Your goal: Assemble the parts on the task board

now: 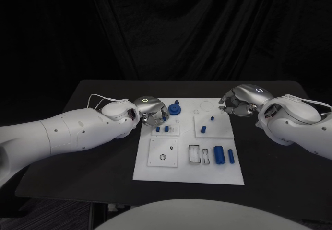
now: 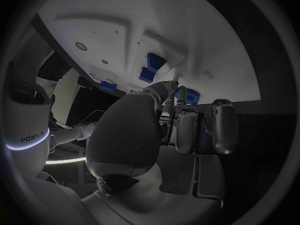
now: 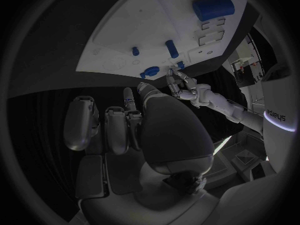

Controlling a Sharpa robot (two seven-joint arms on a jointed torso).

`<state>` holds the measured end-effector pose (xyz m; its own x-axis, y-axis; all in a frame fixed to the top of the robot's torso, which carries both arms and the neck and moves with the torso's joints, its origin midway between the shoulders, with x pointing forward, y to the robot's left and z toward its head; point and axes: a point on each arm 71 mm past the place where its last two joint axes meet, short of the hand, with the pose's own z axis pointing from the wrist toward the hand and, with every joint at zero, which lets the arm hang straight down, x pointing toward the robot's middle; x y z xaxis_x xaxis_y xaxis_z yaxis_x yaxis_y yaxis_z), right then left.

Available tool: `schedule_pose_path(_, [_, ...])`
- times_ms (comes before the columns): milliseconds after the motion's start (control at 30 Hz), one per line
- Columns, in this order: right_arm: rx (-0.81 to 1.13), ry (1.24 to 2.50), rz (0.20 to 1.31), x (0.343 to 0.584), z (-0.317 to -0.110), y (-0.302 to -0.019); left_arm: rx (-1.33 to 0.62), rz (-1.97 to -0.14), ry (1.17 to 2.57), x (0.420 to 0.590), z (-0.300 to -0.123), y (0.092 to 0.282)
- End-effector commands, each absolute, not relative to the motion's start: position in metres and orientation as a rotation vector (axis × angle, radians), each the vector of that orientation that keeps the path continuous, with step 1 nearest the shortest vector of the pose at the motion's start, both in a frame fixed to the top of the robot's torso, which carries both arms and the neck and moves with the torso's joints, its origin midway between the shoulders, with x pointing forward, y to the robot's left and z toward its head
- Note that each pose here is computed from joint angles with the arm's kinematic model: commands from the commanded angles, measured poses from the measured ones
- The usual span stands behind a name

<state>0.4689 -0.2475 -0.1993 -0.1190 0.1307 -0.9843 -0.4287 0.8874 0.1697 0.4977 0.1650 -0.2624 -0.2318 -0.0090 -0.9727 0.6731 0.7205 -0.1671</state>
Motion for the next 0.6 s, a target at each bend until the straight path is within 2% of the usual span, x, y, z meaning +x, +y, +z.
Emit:
schedule_pose_path(33, [-0.228,1.632,0.472,0.4687,-0.2007,-0.2483,0.539,-0.698,1.716,0.4967,-0.2645,0.1636])
schedule_pose_path(600, [-0.229,1.632,0.474,0.4688,-0.2009,-0.2472,0.533,-0.687,1.726,0.4972,-0.2668,0.1656])
